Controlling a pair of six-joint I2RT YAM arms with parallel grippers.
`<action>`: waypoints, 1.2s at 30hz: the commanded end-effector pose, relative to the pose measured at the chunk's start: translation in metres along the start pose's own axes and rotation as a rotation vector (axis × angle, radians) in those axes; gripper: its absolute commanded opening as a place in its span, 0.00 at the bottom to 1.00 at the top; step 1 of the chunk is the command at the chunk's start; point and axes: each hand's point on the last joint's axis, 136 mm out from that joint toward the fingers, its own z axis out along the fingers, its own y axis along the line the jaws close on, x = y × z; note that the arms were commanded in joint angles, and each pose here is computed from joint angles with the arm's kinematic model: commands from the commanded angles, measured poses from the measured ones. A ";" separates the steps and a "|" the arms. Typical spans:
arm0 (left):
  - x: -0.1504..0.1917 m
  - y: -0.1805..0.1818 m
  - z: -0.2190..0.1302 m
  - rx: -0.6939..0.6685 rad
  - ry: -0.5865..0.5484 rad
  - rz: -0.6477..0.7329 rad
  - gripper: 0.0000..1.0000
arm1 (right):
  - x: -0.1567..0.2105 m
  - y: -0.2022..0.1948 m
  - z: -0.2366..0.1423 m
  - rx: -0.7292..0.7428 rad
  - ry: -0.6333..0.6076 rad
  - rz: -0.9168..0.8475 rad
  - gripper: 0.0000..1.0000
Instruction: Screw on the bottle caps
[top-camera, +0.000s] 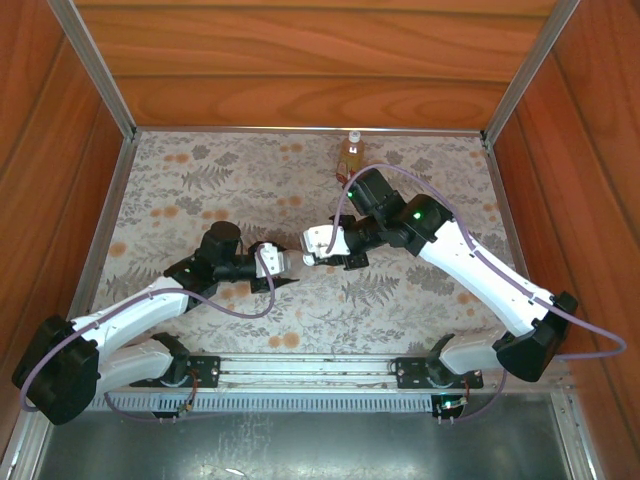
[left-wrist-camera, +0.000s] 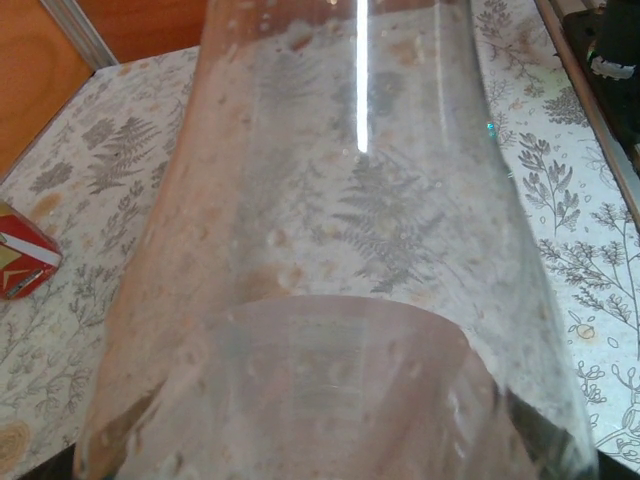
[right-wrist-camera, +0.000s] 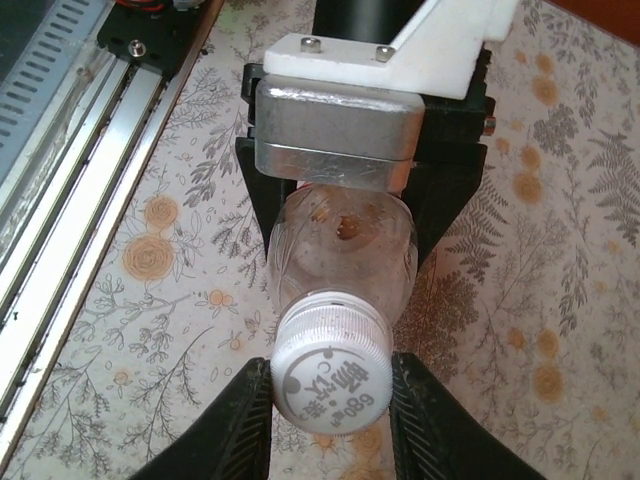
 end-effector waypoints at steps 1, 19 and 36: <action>-0.010 0.020 -0.004 -0.091 0.013 0.049 0.59 | -0.010 -0.020 0.000 0.078 -0.025 0.181 0.10; -0.013 0.077 -0.006 -0.345 0.113 0.153 0.58 | 0.032 -0.087 0.000 0.163 -0.224 1.716 0.17; -0.065 -0.009 -0.007 0.337 -0.260 -0.224 0.59 | -0.048 -0.052 -0.063 0.139 -0.547 0.490 0.64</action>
